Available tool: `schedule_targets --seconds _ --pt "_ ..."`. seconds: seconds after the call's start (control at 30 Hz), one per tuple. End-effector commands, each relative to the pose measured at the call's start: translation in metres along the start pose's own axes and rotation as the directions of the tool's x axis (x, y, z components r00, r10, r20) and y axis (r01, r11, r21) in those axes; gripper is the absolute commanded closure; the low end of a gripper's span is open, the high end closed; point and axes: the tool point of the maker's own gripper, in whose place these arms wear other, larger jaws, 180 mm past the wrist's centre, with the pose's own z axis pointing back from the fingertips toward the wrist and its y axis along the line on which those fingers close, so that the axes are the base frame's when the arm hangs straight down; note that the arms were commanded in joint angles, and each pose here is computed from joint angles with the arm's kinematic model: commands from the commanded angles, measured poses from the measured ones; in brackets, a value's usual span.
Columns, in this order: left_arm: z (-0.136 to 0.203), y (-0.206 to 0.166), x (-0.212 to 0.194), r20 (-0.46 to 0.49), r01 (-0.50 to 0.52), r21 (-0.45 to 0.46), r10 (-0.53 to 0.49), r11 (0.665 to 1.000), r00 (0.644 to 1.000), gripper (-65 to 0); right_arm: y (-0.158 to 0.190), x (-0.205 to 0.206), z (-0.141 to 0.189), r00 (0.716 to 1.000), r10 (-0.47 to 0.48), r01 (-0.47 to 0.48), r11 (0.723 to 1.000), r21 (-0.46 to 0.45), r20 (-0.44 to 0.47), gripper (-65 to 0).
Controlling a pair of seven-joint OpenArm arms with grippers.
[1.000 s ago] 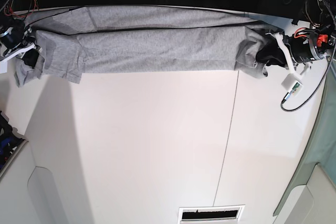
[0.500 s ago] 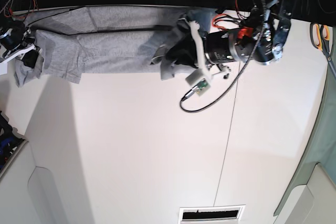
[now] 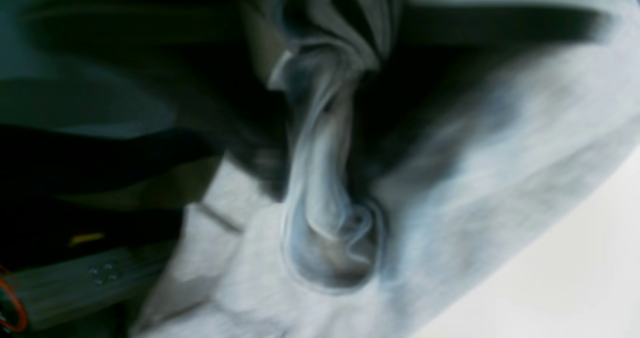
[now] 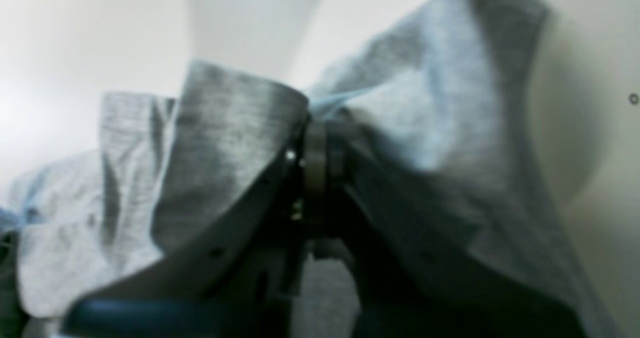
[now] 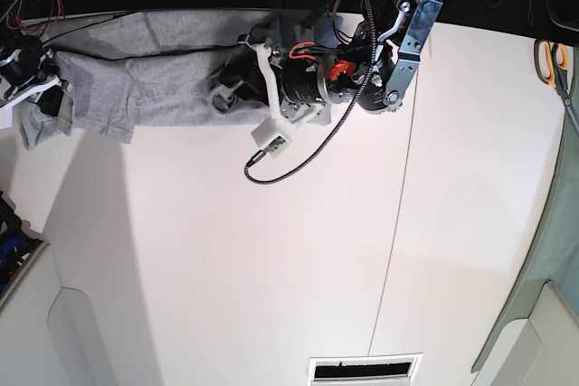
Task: Layout the t-shirt on the table in an organized manner, then fold the t-shirt properly
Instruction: 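Drag the strip end with the left gripper toward the right gripper, folding it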
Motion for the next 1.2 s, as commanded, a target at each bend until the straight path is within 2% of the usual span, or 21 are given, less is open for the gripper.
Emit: schedule_targets --seconds 0.0,0.03,0.13,0.27,0.4,0.57,0.8,0.93,1.03,1.07,1.17 --pt "-0.001 -0.012 0.021 0.070 0.030 -0.040 -0.027 0.999 0.997 -34.9 0.000 0.021 0.003 0.998 0.018 -0.019 1.000 0.011 0.057 0.0" --pt "-0.002 -0.014 0.025 0.080 0.040 -0.045 -0.037 0.998 0.996 -37.2 0.000 0.021 0.003 0.998 0.019 -0.019 1.000 0.011 0.057 0.0" --pt "-0.002 -0.018 0.038 0.097 0.056 -0.069 -0.049 0.996 0.994 -37.2 0.000 0.021 0.003 0.998 0.018 -0.019 1.000 0.011 0.057 0.0" --pt "0.013 -0.044 0.067 0.186 0.135 -0.181 -0.101 0.974 0.977 -37.1 0.000 0.021 0.003 0.998 0.018 -0.019 1.000 0.011 0.057 0.0" --pt "0.026 -0.046 0.072 0.185 0.182 -0.164 -0.151 0.970 0.971 -36.9 0.001 0.023 0.003 0.998 0.020 -0.020 1.000 0.012 0.060 0.0" --pt "0.034 -0.027 0.041 0.112 0.158 -0.132 -0.144 0.979 0.983 -36.9 0.001 0.039 0.005 0.996 0.007 -0.010 1.000 0.030 0.085 0.0" --pt "0.050 -0.016 -0.011 0.016 0.121 -0.103 -0.120 0.987 0.993 -36.8 -0.009 0.095 0.025 0.984 0.030 -0.035 0.999 0.025 0.178 0.0" --pt "0.052 0.000 -0.040 -0.038 0.148 -0.014 -0.149 0.989 0.988 -36.9 -0.031 0.114 0.042 0.981 0.042 -0.038 0.999 -0.029 0.189 -0.3" --pt "0.050 0.021 -0.047 -0.042 0.125 0.084 -0.122 0.989 0.992 -36.9 -0.048 0.118 0.049 0.983 0.088 -0.075 0.993 -0.089 0.159 -24.1" --pt "0.049 0.027 -0.050 -0.051 0.118 0.099 -0.114 0.988 0.992 -36.9 -0.054 0.118 0.051 0.984 0.103 -0.088 0.990 -0.107 0.145 -28.7" --pt "0.045 0.038 -0.056 -0.075 0.096 0.111 -0.088 0.989 0.993 -36.9 -0.073 0.112 0.055 0.991 0.100 -0.087 0.986 -0.143 0.088 -29.6"
